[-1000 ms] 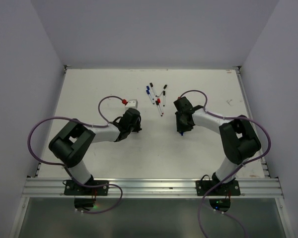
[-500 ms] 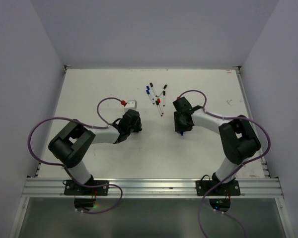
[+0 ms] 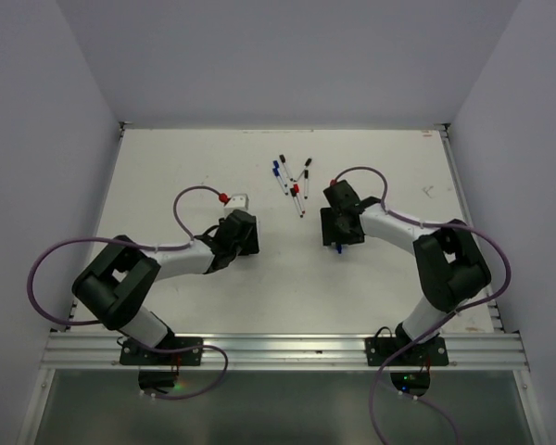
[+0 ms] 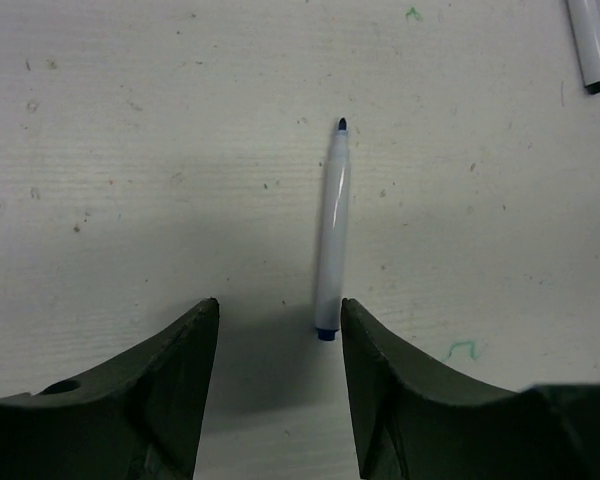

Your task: Open the pen caps

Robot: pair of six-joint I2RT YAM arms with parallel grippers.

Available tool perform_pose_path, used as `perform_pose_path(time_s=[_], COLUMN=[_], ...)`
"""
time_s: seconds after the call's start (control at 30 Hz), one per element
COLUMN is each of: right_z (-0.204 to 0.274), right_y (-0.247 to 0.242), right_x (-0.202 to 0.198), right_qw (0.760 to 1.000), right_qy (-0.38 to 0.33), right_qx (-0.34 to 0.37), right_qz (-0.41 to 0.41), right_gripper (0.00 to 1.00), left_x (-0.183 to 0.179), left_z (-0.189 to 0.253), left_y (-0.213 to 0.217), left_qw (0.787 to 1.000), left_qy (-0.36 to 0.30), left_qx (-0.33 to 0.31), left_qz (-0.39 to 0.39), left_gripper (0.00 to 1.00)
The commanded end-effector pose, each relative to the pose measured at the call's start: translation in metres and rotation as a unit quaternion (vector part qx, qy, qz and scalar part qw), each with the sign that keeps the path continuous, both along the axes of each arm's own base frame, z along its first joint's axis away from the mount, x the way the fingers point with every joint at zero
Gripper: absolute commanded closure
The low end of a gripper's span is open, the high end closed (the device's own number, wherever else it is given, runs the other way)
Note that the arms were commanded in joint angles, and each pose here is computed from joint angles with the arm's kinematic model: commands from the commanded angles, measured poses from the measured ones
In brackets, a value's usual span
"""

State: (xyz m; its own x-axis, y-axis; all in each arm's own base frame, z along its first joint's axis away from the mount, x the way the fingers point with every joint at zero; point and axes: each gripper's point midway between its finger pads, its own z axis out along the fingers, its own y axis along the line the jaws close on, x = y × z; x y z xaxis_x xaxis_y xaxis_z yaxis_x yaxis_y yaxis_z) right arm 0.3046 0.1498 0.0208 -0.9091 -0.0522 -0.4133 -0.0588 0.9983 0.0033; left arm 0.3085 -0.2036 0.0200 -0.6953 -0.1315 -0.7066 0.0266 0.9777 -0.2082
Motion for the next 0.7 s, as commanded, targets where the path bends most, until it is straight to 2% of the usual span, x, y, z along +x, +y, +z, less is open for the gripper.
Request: perform_pose_path(time_s=[0.0, 0.07, 0.2, 0.23, 0.37, 0.47, 0.5, 0.57, 0.67], right_z=[0.042, 0.054, 0.081, 0.091, 0.114, 0.121, 0.121, 0.121, 0.123], right_y=[-0.005, -0.005, -0.004, -0.005, -0.015, -0.021, -0.019, -0.013, -0.006], right_x=[0.013, 0.015, 0.016, 0.016, 0.015, 0.011, 0.010, 0.008, 0.016], right_qw=[0.999, 0.998, 0.996, 0.995, 0.993, 0.992, 0.992, 0.992, 0.990], right_qy=[-0.049, -0.060, -0.084, -0.095, -0.118, -0.124, -0.125, -0.123, -0.138], right_qx=[-0.009, -0.005, 0.008, 0.011, 0.003, 0.000, 0.005, 0.021, 0.035], right_qz=[0.005, 0.005, 0.003, -0.001, -0.022, -0.031, -0.030, -0.019, -0.009], right_gripper=[0.35, 0.29, 0.24, 0.02, 0.01, 0.01, 0.01, 0.01, 0.01], left_x=[-0.015, -0.012, -0.004, -0.002, 0.006, 0.006, 0.005, 0.007, 0.026], left_z=[-0.003, 0.003, 0.024, 0.029, 0.061, 0.087, 0.101, 0.113, 0.122], left_y=[0.021, 0.019, 0.016, 0.016, 0.007, -0.019, -0.034, -0.044, -0.050], left_qw=[0.998, 0.998, 0.998, 0.999, 0.999, 0.996, 0.992, 0.987, 0.988], left_qy=[0.028, 0.024, 0.006, 0.002, -0.023, -0.044, -0.058, -0.077, -0.086], left_qx=[0.058, 0.059, 0.054, 0.055, 0.039, -0.011, -0.046, -0.064, -0.048], left_qz=[-0.003, -0.002, -0.001, -0.001, -0.016, -0.073, -0.101, -0.124, -0.122], left_gripper=[0.44, 0.41, 0.39, 0.38, 0.34, 0.34, 0.34, 0.33, 0.28])
